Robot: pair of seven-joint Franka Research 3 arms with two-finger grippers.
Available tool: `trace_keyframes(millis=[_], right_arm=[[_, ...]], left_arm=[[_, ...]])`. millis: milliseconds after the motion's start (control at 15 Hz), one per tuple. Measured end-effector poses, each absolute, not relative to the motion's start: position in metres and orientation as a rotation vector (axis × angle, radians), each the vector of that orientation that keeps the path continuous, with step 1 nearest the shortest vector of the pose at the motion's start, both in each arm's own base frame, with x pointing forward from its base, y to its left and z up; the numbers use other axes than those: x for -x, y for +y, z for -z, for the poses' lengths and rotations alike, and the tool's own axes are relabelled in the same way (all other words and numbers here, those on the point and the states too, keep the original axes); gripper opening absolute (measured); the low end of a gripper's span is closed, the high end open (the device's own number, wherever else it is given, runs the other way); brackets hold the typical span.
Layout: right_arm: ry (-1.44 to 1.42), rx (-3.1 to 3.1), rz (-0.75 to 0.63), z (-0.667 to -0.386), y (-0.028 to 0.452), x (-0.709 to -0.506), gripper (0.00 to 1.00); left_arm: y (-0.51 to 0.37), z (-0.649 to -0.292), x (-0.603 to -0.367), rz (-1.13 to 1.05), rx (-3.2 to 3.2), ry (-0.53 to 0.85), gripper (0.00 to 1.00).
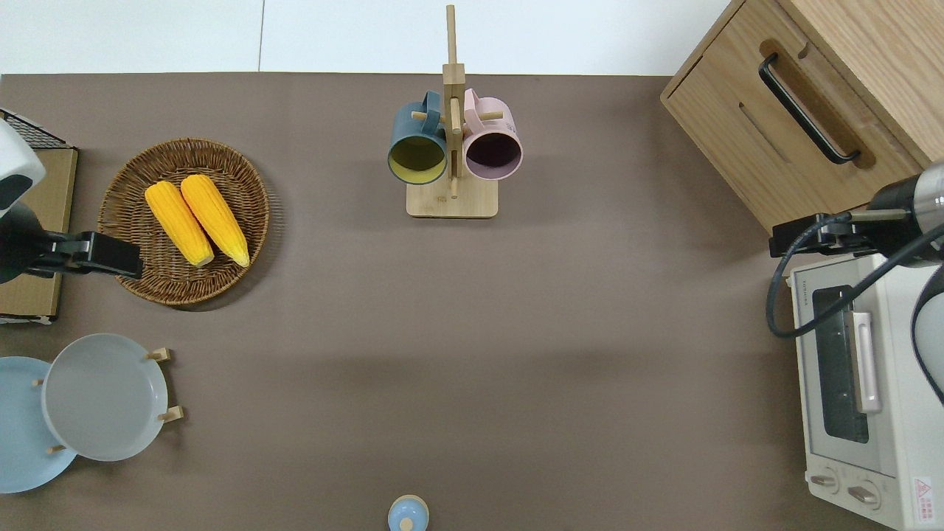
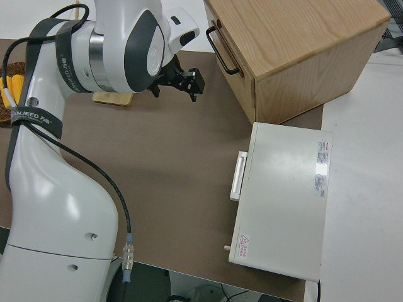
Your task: Slide drawer open with right arm
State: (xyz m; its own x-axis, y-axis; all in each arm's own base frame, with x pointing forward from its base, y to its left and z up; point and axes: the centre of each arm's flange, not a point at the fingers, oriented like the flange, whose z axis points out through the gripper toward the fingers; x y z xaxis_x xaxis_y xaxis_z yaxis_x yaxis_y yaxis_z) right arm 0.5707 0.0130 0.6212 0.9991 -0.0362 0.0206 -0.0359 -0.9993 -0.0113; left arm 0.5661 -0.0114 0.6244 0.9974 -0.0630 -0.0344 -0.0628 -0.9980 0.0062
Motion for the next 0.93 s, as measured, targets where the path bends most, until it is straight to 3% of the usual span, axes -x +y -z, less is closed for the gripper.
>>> trace_keyframes(millis=[933], right_arm=[[0.033,3.150,0.039,-0.6250,0.0193,-0.5700,1.00]], left_arm=[[-0.0113,-0.6244,-0.5661,0.054,-3.134,-0.099,1.00]])
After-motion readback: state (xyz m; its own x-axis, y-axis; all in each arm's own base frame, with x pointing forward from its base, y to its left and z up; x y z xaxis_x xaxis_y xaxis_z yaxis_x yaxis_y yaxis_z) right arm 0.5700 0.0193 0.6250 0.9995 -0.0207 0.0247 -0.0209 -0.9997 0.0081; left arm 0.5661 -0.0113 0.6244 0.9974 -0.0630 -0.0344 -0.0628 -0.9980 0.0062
